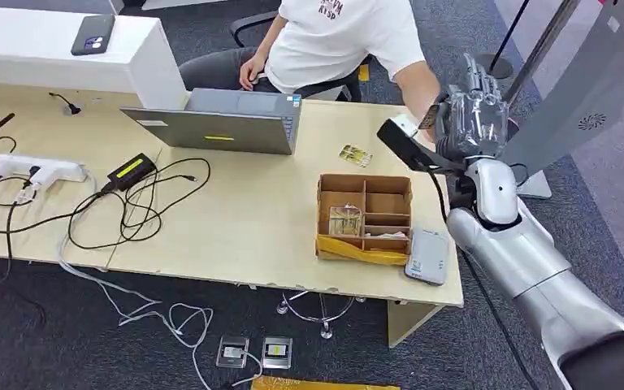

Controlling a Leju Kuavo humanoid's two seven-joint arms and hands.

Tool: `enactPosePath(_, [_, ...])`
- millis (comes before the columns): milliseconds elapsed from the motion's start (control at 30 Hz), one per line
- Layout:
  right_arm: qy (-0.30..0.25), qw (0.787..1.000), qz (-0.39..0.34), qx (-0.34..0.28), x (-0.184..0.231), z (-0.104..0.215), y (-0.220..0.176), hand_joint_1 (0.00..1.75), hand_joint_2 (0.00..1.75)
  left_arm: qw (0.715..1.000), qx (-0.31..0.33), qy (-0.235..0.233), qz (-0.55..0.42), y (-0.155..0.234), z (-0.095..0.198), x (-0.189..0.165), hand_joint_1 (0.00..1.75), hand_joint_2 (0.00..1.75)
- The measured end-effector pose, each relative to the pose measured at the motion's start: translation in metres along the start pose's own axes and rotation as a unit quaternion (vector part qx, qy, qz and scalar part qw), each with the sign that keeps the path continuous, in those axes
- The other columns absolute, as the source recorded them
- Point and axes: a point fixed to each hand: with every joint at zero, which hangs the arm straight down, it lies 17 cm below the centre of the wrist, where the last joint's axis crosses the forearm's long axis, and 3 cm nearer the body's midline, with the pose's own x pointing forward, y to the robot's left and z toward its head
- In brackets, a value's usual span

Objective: Pass the card to the sensor for recognition and then transmit it.

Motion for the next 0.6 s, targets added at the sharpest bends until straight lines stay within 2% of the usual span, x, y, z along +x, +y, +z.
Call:
enactPosePath(133, [-0.003, 1.0, 0.011, 0.002, 0.009, -0.013, -0.004, 1.75, 1.75, 1.0, -0.004, -0.002, -0.011, 0.001, -0.001, 0.003, 0.0, 0.0])
enactPosePath(167, [-0.004, 1.0, 0.012, 0.003, 0.012, -0.016, -0.005, 1.64, 1.75, 1.0, -0.004, -0.003, -0.014, 0.002, -0.002, 0.004, 0.0, 0.0])
enactPosePath(200, [-0.004, 1.0, 0.012, 0.004, 0.015, -0.02, -0.006, 0.17, 1.75, 1.0, -0.003, -0.004, -0.015, 0.003, -0.002, 0.005, 0.0, 0.0])
enactPosePath(233, [-0.005, 1.0, 0.013, 0.005, 0.018, -0.022, -0.007, 0.0, 1.75, 1.0, -0.002, -0.005, -0.016, 0.004, -0.002, 0.006, 0.0, 0.0])
enactPosePath(600, [0.005, 0.999, 0.022, 0.03, 0.024, -0.023, 0.014, 0.0, 1.75, 1.0, -0.003, -0.01, -0.023, 0.003, -0.002, 0.008, 0.0, 0.0])
